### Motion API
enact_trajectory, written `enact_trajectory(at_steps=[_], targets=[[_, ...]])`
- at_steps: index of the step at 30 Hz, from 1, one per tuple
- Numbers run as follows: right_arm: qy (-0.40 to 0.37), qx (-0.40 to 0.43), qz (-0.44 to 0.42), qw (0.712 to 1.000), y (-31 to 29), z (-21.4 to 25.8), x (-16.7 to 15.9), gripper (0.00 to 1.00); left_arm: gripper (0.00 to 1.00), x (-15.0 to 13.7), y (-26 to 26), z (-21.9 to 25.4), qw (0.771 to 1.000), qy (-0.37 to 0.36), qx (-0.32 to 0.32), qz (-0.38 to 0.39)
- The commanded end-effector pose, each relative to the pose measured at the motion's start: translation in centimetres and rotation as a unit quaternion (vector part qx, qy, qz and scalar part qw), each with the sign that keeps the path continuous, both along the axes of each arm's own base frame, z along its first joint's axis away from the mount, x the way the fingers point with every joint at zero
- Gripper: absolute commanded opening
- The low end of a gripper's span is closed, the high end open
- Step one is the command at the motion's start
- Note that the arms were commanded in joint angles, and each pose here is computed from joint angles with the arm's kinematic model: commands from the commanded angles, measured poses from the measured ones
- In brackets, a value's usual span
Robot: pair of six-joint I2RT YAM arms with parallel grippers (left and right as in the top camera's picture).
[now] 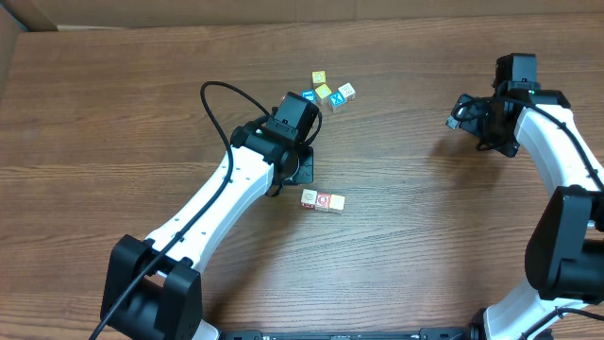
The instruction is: Flip 3 blocks
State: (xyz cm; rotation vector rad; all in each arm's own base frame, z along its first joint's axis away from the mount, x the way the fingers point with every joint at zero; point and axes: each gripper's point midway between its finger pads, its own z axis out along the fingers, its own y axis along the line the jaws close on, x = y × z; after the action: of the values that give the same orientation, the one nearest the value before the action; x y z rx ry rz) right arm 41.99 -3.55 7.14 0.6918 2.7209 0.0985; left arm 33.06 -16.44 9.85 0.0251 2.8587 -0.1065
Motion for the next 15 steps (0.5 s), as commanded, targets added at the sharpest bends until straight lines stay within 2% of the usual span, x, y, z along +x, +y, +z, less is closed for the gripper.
enact_trajectory(at_steps=[1, 4, 5, 7, 9, 13, 14, 15], targets=[[-0.008, -0.001, 0.0, 1.0, -0.1, 0.4, 0.4, 1.0, 0.04, -0.7, 0.0, -1.9, 1.0, 0.015, 0.008, -0.012], [-0.047, 0.047, 0.014, 0.998, 1.6, 1.2, 2.1, 1.0, 0.04, -0.9, 0.1, -3.0, 1.0, 0.021, 0.012, -0.012], [-0.057, 0.094, 0.026, 0.994, 3.2, 1.6, 2.4, 1.0, 0.04, -1.0, 0.2, -3.3, 0.999, 0.026, 0.014, -0.014], [-0.068, 0.228, 0.081, 0.968, 8.0, 3.2, 2.2, 1.0, 0.04, -1.1, 0.2, -3.7, 0.999, 0.032, 0.018, -0.015], [-0.072, 0.296, 0.109, 0.946, 10.3, 4.6, 1.8, 1.0, 0.04, -0.9, 0.1, -4.0, 0.999, 0.032, 0.018, -0.015], [-0.039, 0.327, 0.1, 0.939, 11.0, 4.5, 0.4, 1.0, 0.04, -0.6, 0.0, -4.3, 0.999, 0.03, 0.016, -0.014], [-0.025, 0.331, 0.094, 0.939, 11.1, 4.3, -0.2, 0.96, 0.04, -0.7, 0.0, -4.4, 0.999, 0.034, 0.012, -0.014], [-0.009, 0.335, 0.089, 0.938, 11.3, 4.1, -0.8, 0.75, 0.04, -1.0, -0.1, -4.4, 0.999, 0.044, 0.001, -0.014]])
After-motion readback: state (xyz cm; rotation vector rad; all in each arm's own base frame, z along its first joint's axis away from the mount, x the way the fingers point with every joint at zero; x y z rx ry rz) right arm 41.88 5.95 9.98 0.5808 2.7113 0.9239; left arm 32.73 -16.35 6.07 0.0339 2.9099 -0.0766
